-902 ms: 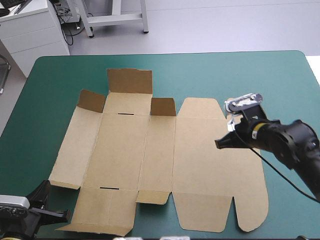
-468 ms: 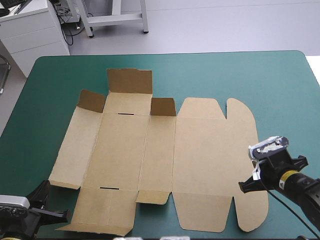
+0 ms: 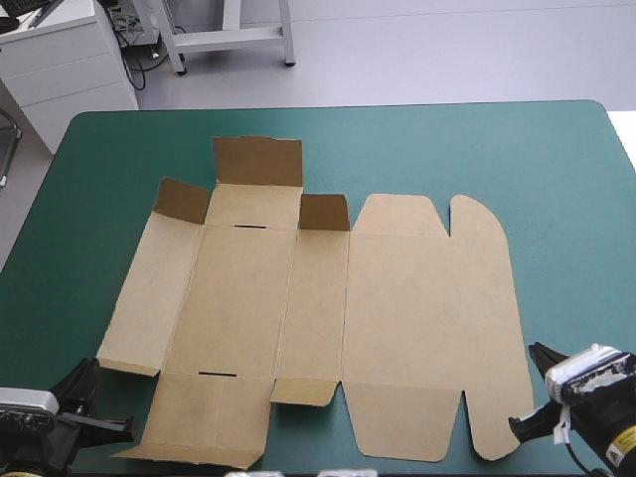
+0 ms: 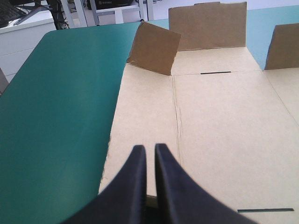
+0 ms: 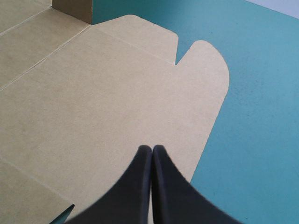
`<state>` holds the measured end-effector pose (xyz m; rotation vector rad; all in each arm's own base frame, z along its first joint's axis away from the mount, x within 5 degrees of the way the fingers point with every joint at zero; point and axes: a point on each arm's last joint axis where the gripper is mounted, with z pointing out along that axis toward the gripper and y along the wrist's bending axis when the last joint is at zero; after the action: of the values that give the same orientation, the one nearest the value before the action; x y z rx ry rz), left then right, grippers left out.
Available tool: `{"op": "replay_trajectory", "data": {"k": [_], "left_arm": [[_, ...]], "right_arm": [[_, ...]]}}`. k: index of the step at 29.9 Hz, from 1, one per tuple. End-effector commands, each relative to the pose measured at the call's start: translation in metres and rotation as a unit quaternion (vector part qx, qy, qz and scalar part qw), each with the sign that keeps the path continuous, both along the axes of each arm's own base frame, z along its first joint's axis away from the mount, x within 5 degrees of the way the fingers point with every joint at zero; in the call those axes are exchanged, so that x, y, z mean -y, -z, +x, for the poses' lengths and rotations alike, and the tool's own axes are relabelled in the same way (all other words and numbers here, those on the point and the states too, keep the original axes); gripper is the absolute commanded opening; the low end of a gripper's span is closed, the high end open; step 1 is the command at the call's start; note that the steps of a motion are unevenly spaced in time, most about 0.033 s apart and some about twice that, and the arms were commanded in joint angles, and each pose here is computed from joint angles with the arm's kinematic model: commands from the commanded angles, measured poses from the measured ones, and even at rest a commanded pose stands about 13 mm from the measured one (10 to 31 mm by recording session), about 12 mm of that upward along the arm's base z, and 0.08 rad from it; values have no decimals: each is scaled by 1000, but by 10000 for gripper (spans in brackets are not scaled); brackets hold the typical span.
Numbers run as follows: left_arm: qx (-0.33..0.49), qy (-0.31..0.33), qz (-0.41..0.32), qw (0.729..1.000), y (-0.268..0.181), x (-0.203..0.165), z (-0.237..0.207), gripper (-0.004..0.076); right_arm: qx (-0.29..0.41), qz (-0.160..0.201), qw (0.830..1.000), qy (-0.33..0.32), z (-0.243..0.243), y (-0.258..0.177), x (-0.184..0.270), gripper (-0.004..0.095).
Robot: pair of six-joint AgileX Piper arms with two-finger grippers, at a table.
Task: Fold the box
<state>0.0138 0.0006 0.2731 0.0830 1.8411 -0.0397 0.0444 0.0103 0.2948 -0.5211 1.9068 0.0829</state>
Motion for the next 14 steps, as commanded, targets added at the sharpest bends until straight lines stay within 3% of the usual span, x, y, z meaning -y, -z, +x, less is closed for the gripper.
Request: {"op": "replay_trajectory", "data": {"k": [1,4,6,14], "left_arm": [[47,3,-6,999,-13,0,-1,169],[47,3,-6,999,-13,0,-1,360],[47,1,-2,999,-13,-1,-1,440],[41,-6,5,999,-36,-2,-2,447]], "right_arm": [[55,9,998,0,-10,-12,6,-23],[69,28,997,-6,-19,-12,8,-23],[73,41,996,-26,-25,-12,6,-23],[49,53,994,-77,-33,-4,-1,-23]]}}
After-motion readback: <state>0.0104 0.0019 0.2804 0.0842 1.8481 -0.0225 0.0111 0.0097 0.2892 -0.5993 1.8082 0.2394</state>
